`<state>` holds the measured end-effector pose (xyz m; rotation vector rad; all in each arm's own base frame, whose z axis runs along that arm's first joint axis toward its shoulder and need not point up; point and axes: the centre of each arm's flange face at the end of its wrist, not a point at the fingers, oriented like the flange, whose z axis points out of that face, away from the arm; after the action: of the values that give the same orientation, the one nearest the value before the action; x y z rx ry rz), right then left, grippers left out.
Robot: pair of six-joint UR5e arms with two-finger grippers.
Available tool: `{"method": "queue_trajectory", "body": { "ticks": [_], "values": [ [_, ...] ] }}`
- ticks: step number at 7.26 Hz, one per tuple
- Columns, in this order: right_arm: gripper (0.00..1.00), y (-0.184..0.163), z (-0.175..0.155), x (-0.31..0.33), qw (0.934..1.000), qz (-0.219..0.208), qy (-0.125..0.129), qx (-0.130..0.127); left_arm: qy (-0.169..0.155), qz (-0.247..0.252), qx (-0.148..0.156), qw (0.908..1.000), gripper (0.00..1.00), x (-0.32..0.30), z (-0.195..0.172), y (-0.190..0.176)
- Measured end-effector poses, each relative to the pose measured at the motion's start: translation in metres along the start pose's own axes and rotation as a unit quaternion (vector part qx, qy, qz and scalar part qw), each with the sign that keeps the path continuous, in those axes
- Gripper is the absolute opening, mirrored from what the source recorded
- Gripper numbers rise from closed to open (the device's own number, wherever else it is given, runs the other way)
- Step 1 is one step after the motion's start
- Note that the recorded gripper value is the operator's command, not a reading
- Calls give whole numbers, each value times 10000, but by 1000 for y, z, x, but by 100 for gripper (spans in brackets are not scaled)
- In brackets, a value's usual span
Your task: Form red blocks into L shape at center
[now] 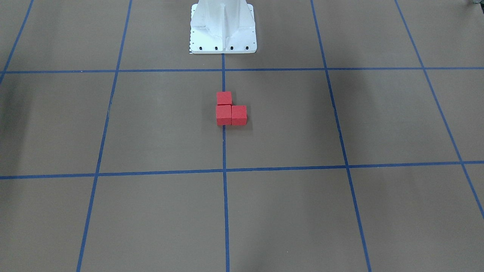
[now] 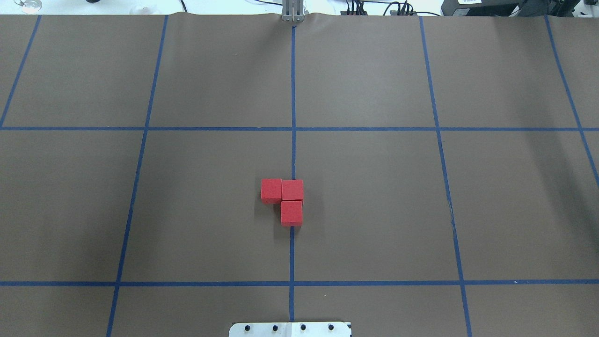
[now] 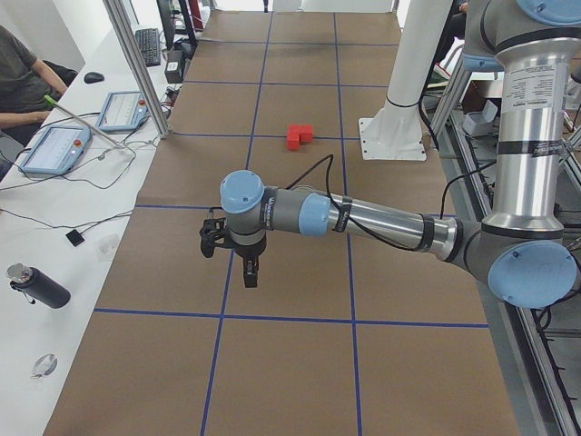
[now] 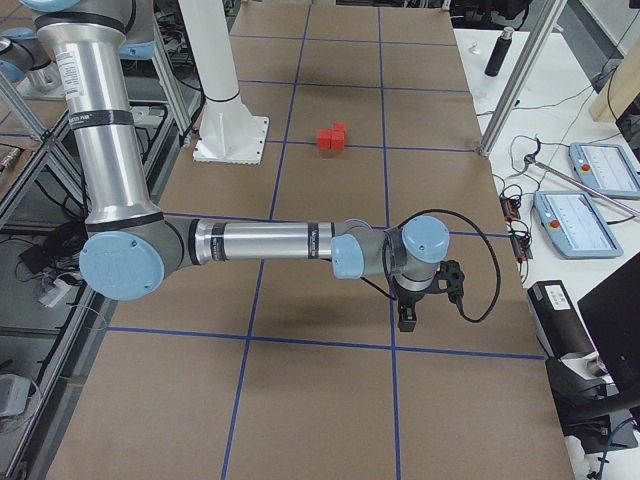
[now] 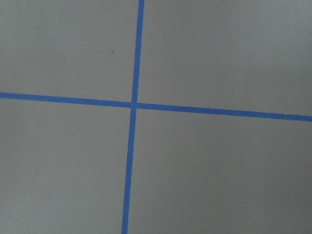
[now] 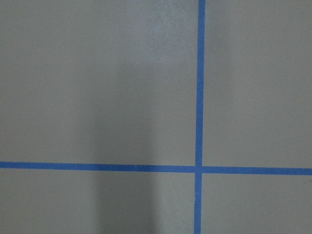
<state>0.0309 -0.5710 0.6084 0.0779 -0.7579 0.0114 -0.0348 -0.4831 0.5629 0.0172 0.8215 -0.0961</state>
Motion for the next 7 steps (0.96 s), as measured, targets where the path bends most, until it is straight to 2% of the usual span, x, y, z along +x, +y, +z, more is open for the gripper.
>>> {"method": "queue_trajectory", "body": {
  "ticks": [3, 7],
  "values": [
    [99, 13, -8, -2, 9996, -90, 256, 106, 28, 16, 33, 10000, 100, 9, -8, 0],
    [99, 22, -17, -12, 9994, -171, 219, 184, 26, 71, 92, 9999, 100, 17, -16, 4]
  ]
}}
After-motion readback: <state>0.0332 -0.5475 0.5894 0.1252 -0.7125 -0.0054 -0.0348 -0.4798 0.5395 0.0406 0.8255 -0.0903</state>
